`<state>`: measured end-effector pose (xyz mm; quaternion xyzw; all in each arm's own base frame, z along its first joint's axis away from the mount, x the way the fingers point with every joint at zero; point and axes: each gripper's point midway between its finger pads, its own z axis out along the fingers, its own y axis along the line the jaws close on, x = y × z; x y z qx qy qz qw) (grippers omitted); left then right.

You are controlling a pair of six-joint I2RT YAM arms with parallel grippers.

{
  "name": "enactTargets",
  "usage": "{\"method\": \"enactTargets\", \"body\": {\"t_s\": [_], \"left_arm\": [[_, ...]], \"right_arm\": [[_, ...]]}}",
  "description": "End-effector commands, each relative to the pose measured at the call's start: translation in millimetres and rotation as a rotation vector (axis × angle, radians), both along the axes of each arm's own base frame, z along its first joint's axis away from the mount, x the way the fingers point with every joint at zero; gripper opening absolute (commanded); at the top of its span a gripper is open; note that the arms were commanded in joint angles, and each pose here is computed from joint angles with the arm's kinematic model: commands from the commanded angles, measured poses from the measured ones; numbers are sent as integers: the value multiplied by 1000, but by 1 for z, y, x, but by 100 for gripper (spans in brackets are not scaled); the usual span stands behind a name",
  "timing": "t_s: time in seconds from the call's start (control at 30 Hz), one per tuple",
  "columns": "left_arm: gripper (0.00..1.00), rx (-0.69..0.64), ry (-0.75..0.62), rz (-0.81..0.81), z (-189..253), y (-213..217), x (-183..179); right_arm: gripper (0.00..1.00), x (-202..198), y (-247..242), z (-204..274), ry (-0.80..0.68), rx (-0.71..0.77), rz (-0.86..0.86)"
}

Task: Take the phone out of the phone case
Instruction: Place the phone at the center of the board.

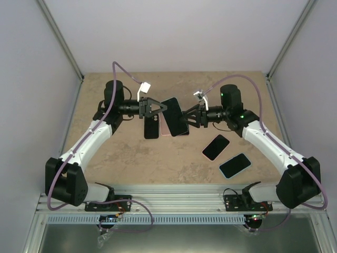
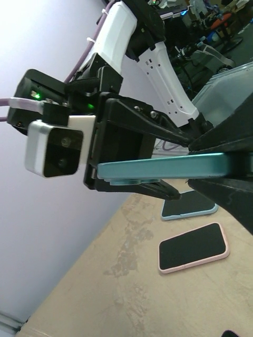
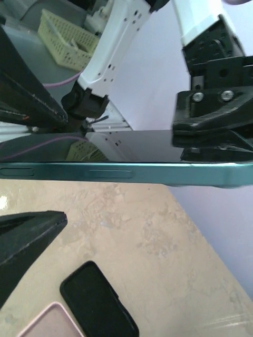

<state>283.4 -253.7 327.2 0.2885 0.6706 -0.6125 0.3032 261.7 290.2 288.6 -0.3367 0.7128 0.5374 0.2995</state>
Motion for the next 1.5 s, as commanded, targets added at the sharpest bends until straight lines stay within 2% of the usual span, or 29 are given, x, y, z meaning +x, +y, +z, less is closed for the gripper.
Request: {"method": "enactTargets", "body": {"t_s": [0.0, 0.2, 0.43, 0.53, 0.57, 0.63, 0.7, 0.73, 0.77, 0.93, 1.17, 1.47], "left_arm": [[0, -3, -93, -51, 11, -3, -16], [0, 21, -87, -61, 3, -9, -20], [0, 34, -92, -38, 1, -13, -12], [0, 44, -65, -26, -2, -14, -8], [6, 45, -62, -21, -2, -14, -6], [41, 50, -59, -7, -3, -14, -3], [70, 55, -59, 11, -3, -14, 1], [87, 66, -57, 32, -5, -14, 4], [98, 77, -60, 52, -5, -13, 8], [99, 115, -88, 129, -4, -10, 22], [99, 127, -72, 173, -9, -10, 33], [99, 143, -80, 197, -13, -7, 34]], "right_arm": [[41, -1, 1, 8, 38, 48, 28], [32, -2, 3, 8, 64, 60, 52], [3, -2, 3, 9, 62, 60, 55], [1, -1, 2, 10, 65, 62, 53], [1, 0, 1, 9, 67, 63, 50], [1, 2, -2, 9, 75, 67, 40], [1, 7, -8, 8, 90, 76, 20], [1, 10, -12, 7, 97, 81, 5], [1, 13, -17, 5, 103, 84, -14], [1, 36, -49, -15, 170, 83, -142], [1, 81, -109, -76, 317, 29, -369], [1, 116, -129, -135, 452, -22, -425]]}}
